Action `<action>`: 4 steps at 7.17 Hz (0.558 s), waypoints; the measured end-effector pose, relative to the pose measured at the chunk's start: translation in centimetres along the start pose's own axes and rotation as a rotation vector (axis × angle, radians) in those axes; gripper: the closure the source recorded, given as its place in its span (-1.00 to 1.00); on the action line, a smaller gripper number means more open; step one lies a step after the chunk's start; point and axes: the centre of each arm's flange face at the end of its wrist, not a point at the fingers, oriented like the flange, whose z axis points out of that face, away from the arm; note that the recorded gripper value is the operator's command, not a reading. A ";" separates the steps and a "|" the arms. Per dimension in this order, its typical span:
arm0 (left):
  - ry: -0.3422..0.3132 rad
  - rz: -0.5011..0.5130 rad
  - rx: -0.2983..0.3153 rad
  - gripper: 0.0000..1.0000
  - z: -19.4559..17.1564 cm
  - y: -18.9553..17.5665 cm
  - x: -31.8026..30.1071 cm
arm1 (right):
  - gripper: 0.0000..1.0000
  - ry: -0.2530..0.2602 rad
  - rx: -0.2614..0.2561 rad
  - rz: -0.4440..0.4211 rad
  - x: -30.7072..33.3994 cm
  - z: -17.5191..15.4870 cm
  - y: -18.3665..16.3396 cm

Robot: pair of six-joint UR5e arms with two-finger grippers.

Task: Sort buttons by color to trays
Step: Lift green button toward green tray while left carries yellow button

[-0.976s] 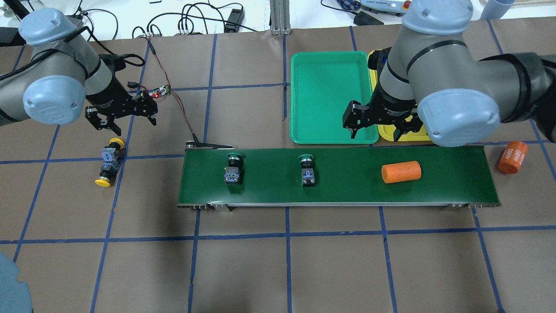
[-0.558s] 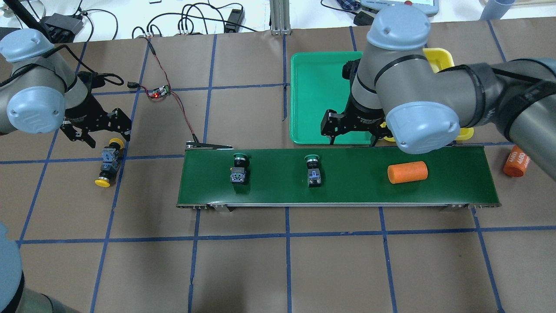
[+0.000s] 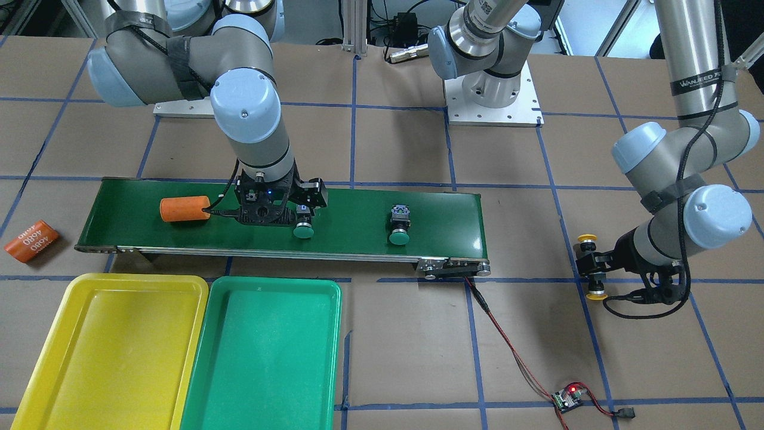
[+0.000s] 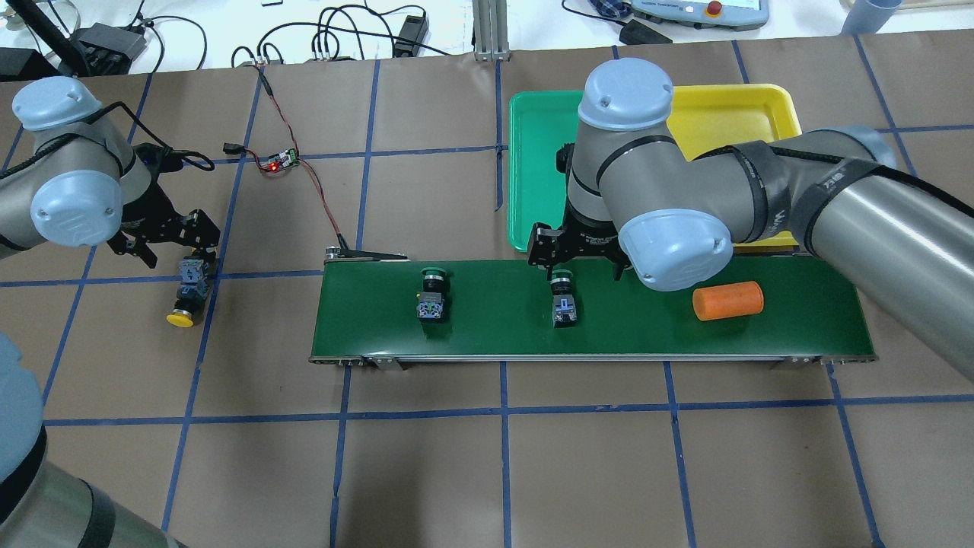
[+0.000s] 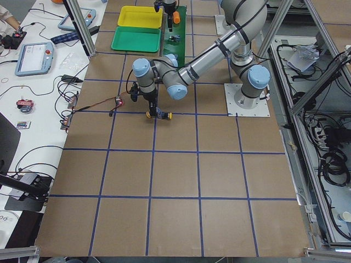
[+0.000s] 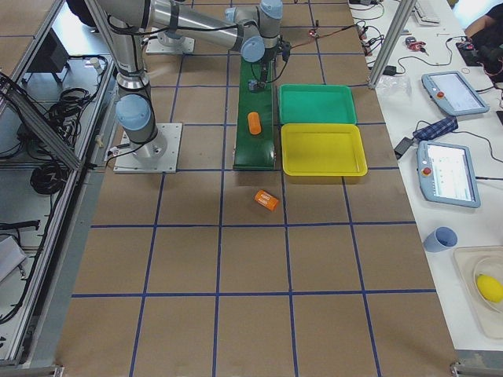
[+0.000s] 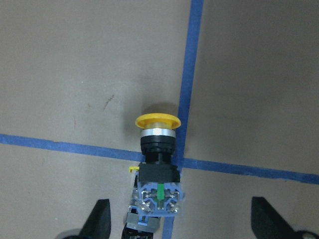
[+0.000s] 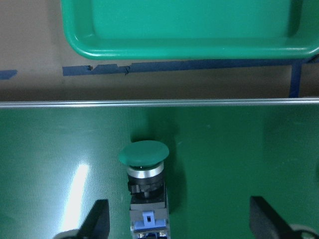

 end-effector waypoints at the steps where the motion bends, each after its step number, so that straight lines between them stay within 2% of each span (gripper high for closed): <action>1: 0.001 0.013 -0.016 0.29 1.0 -0.1 0.0 | -1.00 0.005 -0.022 0.001 0.1 1.1 0.3; 2: 0.005 0.019 -0.026 0.76 1.6 -0.2 0.1 | -0.99 0.006 -0.040 0.002 0.1 2.0 0.3; 3: 0.009 0.022 -0.030 1.00 1.7 -0.2 0.2 | -0.82 0.009 -0.054 0.002 0.1 2.7 0.3; 4: 0.010 0.024 -0.031 1.00 1.4 -0.1 0.3 | -0.48 0.013 -0.065 0.001 0.1 3.1 0.2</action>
